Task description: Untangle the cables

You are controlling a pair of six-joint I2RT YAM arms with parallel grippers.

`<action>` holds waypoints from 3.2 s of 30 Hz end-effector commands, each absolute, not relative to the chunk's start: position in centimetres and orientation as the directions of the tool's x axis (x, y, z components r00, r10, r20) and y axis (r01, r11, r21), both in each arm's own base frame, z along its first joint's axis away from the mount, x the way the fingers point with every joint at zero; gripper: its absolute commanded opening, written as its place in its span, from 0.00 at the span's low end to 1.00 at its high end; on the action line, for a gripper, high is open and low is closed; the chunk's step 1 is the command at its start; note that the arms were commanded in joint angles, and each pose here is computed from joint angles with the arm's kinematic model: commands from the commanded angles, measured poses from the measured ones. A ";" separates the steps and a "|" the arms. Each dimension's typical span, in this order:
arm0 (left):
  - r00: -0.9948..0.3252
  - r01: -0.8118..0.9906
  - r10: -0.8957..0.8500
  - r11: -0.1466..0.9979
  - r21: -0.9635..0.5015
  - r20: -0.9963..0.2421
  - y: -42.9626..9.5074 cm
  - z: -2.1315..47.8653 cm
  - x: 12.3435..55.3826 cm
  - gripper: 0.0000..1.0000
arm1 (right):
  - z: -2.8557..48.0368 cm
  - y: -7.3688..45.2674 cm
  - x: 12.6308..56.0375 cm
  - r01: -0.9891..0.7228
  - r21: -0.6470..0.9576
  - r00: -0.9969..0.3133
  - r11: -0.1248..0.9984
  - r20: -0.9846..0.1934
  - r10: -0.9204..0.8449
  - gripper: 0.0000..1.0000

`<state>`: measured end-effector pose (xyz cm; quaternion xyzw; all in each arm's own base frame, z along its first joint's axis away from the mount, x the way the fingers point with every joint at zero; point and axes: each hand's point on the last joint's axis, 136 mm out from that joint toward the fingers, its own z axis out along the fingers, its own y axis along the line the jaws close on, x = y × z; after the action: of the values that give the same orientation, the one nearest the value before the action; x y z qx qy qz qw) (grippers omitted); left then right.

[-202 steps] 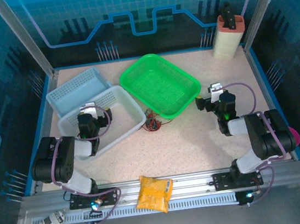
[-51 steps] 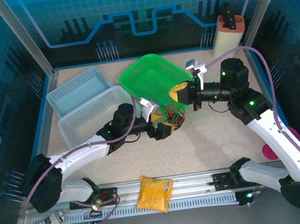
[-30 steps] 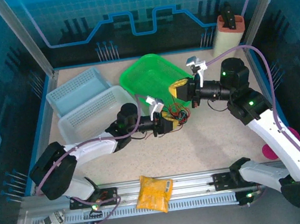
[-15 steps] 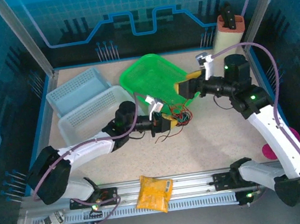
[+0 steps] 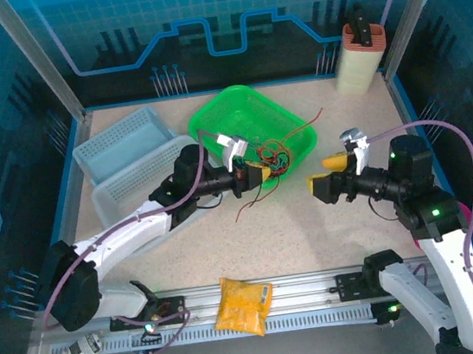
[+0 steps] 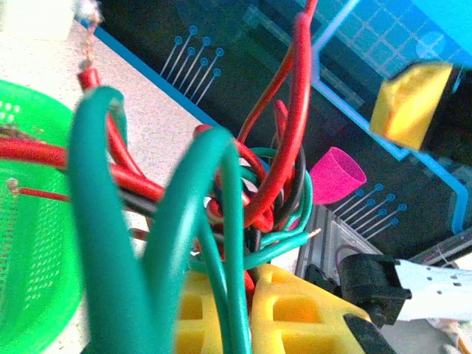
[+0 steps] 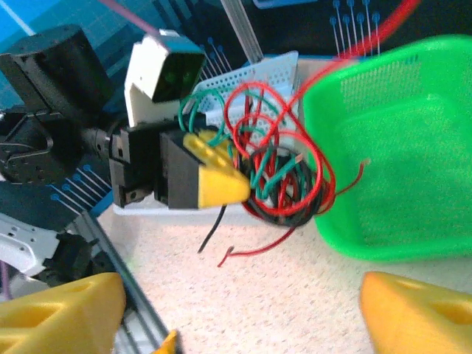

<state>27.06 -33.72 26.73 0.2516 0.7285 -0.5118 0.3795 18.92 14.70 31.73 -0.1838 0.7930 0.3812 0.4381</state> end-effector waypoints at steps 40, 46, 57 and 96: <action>-0.655 0.735 -0.040 0.198 -0.648 -0.755 -32.7 32.7 24.2 0.00 | 25.0 15.9 24.8 -0.330 0.733 -0.714 0.594 -0.606 0.351 0.00; -0.707 0.707 0.063 0.111 -0.699 -0.705 -32.7 32.1 21.6 0.00 | 27.5 15.2 26.4 -0.377 0.704 -0.673 0.602 -0.655 0.345 0.00; -0.676 0.734 0.223 0.109 -0.671 -0.703 -31.9 29.9 20.0 0.00 | 28.3 13.1 27.9 -0.356 0.642 -0.633 0.679 -0.700 0.330 0.00; -0.669 0.742 0.150 0.193 -0.642 -0.728 -31.5 29.3 24.2 0.00 | 30.2 18.2 18.4 -0.717 0.565 -0.595 0.409 -0.801 0.062 0.56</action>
<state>23.80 -31.22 27.29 0.2989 0.7430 -0.5475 0.2426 18.52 16.79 30.06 -0.2032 0.7539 0.4741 0.4069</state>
